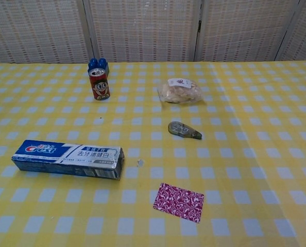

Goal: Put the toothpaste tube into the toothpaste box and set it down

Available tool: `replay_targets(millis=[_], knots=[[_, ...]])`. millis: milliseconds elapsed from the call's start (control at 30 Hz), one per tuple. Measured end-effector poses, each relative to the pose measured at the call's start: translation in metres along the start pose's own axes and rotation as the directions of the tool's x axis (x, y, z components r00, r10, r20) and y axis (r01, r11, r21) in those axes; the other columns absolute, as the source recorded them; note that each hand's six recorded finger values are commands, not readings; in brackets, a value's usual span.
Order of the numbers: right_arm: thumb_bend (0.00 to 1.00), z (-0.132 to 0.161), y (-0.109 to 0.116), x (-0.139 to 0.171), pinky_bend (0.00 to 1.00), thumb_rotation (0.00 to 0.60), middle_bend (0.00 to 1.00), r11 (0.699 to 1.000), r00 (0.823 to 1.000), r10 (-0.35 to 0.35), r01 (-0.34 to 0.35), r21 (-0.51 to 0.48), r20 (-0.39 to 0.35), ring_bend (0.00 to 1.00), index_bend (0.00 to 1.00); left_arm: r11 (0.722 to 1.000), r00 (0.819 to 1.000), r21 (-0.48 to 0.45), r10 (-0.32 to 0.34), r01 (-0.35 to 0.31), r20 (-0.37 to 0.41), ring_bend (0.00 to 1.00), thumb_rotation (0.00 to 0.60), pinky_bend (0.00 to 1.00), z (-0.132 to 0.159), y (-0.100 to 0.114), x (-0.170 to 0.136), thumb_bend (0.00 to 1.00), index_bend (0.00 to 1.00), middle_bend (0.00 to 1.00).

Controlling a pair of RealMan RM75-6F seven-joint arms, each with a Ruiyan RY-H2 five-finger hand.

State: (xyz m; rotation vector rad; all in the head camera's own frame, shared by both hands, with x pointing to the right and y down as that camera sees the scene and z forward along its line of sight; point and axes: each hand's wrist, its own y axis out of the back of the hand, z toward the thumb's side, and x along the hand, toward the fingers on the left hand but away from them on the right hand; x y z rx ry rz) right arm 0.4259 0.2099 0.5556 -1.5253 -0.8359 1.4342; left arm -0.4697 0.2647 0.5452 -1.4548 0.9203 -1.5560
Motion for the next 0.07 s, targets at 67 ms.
replay_targets(millis=[67], knots=[[0.34, -0.0044, -0.0010, 0.0011, 0.00, 0.600, 0.00, 1.000, 1.000, 0.001, -0.001, -0.021, 0.011, 0.00, 0.00, 1.000, 1.000, 0.006, 0.000, 0.000, -0.011, 0.00, 0.600, 0.00, -0.0022, 0.0010, -0.0006, 0.14, 0.00, 0.00]])
